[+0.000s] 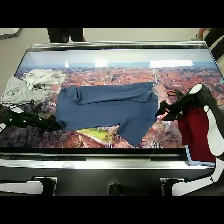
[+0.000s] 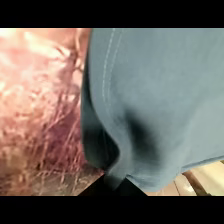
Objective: Fold the shirts.
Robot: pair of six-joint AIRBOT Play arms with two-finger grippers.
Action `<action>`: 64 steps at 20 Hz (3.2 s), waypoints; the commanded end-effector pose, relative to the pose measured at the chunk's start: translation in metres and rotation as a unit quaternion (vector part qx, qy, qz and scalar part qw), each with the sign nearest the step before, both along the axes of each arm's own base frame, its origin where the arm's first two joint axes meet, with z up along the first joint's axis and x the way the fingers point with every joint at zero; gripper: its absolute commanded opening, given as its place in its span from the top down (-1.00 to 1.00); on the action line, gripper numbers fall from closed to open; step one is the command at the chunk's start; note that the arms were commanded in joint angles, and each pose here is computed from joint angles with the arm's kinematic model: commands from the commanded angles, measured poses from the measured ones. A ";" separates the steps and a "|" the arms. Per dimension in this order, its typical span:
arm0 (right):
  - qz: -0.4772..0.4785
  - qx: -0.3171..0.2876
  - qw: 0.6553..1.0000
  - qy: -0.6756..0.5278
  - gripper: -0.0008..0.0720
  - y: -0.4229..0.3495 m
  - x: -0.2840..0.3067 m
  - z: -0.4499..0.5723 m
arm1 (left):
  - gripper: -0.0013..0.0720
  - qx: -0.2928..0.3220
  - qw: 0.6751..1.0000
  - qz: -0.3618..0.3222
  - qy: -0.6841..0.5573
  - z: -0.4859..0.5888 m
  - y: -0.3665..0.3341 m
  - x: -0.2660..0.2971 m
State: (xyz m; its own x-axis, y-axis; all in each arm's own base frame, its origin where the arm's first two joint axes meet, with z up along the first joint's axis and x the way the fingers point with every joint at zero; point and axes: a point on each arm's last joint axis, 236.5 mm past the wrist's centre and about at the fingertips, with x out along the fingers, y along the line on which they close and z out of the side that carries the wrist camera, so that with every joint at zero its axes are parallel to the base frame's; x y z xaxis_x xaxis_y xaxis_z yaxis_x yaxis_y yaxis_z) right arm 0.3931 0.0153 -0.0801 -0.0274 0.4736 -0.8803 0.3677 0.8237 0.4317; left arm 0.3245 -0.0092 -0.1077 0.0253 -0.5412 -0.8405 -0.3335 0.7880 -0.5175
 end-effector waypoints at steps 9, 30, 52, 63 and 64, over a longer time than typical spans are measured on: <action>0.041 -0.039 0.974 -0.220 0.85 0.009 0.086 0.097 | 0.89 0.059 0.977 -0.037 -0.203 0.140 0.021 0.074; -0.037 -0.331 0.714 -0.616 0.85 -0.046 -0.121 0.545 | 0.89 0.273 0.708 0.053 -0.649 0.583 0.008 -0.042; 0.124 -0.121 0.985 -0.009 0.86 -0.003 0.022 0.058 | 0.88 0.052 0.984 -0.162 -0.055 0.090 0.011 0.088; 0.055 -0.114 0.992 -0.020 -0.18 -0.016 0.016 0.066 | -0.42 0.049 0.989 -0.128 0.057 0.054 0.029 0.028; 0.051 -0.108 0.993 0.005 -0.20 -0.028 -0.004 0.080 | -0.42 0.056 0.991 -0.108 0.052 0.063 0.038 0.027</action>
